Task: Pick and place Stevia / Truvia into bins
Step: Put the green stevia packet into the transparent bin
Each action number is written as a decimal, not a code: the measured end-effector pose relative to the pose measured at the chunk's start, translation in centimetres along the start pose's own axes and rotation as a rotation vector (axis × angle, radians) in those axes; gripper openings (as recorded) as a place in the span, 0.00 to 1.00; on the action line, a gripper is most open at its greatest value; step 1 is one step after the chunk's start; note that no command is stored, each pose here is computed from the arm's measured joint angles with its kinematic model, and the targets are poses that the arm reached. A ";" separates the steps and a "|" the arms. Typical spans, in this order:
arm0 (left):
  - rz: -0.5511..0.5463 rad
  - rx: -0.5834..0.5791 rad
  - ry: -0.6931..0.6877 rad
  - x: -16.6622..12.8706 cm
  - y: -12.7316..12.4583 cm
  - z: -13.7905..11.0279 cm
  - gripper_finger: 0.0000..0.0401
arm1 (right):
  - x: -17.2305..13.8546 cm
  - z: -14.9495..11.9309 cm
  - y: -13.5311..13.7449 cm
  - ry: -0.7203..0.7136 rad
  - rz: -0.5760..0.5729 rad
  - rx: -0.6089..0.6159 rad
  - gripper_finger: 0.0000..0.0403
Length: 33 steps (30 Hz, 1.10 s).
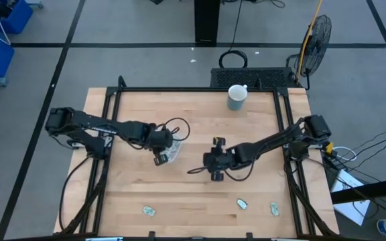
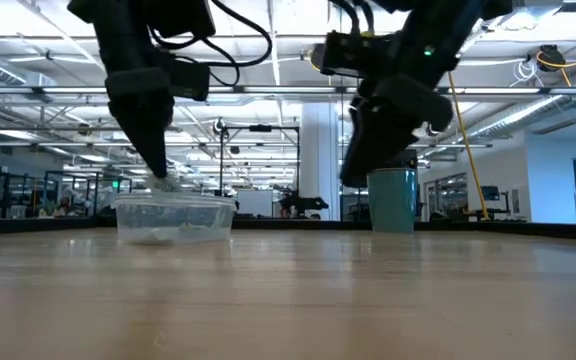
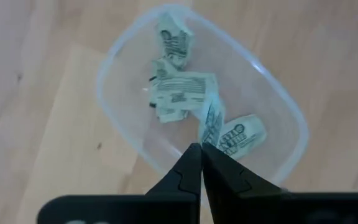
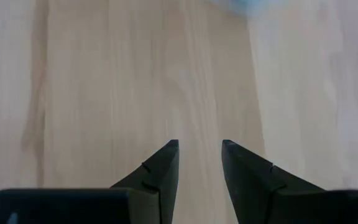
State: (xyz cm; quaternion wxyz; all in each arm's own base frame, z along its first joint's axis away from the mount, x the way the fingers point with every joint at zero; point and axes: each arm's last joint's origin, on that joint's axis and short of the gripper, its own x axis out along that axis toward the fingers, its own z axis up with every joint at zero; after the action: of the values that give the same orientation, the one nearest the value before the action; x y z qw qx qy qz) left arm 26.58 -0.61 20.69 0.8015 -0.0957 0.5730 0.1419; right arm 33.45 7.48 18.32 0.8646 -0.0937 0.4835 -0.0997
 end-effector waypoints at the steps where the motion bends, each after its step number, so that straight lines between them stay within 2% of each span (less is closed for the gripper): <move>1: -0.013 0.002 0.000 0.0 0.1 0.1 0.06 | -0.2 -0.3 0.1 0.024 -0.001 0.008 0.29; 6: -0.018 0.008 0.013 0.0 0.3 0.0 0.14 | -1.7 -1.4 0.8 0.104 -0.005 0.064 0.29; 9: -0.019 0.054 0.006 0.0 0.1 0.1 0.20 | -3.4 -2.4 1.7 0.161 -0.001 0.086 0.29; 13: -0.002 0.123 -0.060 0.0 -0.1 0.6 0.25 | -6.0 -4.1 3.5 0.272 0.095 0.143 0.29; 16: 0.014 0.147 -0.181 -0.6 -0.4 2.0 0.25 | -7.5 -5.3 6.1 0.304 0.165 0.195 0.29; 21: -0.021 0.220 -0.481 -1.8 -1.4 4.7 0.24 | -8.2 -7.8 10.8 0.226 0.311 0.251 0.29; 24: -0.037 0.249 -0.644 -2.6 -1.8 6.0 0.24 | -8.8 -9.1 12.3 0.200 0.341 0.348 0.29; 28: -0.055 0.232 -0.766 -3.4 -2.0 6.9 0.24 | -10.0 -11.4 13.4 0.293 0.297 0.462 0.29; 33: -0.059 0.227 -0.791 -3.6 -2.0 7.1 0.24 | -11.5 -14.4 13.6 0.531 0.181 0.548 0.29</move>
State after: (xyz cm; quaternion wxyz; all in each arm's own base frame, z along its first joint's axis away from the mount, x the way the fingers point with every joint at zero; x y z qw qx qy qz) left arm 32.48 -0.68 26.36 0.9692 0.0389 0.2296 0.0805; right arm 16.35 22.64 16.79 0.7078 0.2127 0.6520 -0.1695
